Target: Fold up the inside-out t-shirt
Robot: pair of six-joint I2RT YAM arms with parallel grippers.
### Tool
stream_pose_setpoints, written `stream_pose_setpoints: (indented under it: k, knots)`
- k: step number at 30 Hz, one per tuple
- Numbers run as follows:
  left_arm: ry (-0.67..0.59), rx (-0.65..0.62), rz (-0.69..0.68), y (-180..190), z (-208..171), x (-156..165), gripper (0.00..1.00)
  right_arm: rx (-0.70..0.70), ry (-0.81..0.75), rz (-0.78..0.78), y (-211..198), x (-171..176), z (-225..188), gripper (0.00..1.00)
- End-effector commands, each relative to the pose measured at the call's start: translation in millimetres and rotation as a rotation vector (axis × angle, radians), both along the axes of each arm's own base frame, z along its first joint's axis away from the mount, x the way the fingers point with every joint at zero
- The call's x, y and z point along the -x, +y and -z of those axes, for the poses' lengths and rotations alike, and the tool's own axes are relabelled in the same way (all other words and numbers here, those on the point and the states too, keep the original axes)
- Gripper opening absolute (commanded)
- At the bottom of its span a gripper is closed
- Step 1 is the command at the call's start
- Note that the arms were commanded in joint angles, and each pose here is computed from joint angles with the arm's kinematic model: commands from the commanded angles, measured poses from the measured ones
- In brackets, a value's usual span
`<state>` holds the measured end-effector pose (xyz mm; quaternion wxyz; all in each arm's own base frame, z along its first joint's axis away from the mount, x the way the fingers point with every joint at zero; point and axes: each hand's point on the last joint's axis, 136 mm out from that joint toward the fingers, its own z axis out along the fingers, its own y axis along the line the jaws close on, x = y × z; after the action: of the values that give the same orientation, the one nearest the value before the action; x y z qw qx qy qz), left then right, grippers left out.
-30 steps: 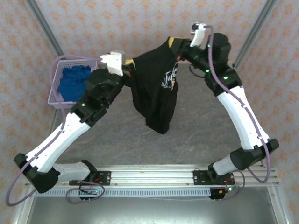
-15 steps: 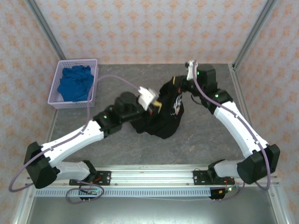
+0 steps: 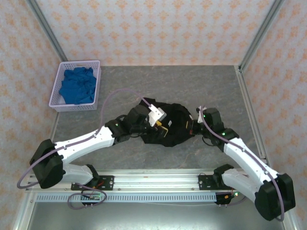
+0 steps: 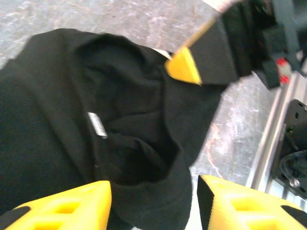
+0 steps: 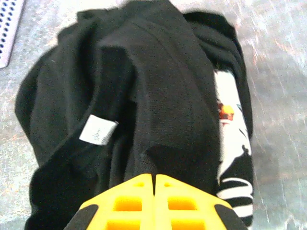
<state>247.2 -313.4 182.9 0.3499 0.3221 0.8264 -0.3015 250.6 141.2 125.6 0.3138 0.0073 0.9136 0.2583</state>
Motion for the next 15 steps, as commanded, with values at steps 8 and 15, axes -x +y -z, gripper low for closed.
stream_pose_setpoints:
  k: [8, 15]
  knots:
    - [0.232, -0.161, -0.174, -16, 49, -21, 0.63, 0.013, 0.041, 0.11, -15, 11, 11, 0.19]
    - [0.236, -0.245, -0.274, 8, 65, -20, 0.69, 0.156, -0.103, 0.093, -20, -29, -22, 0.5]
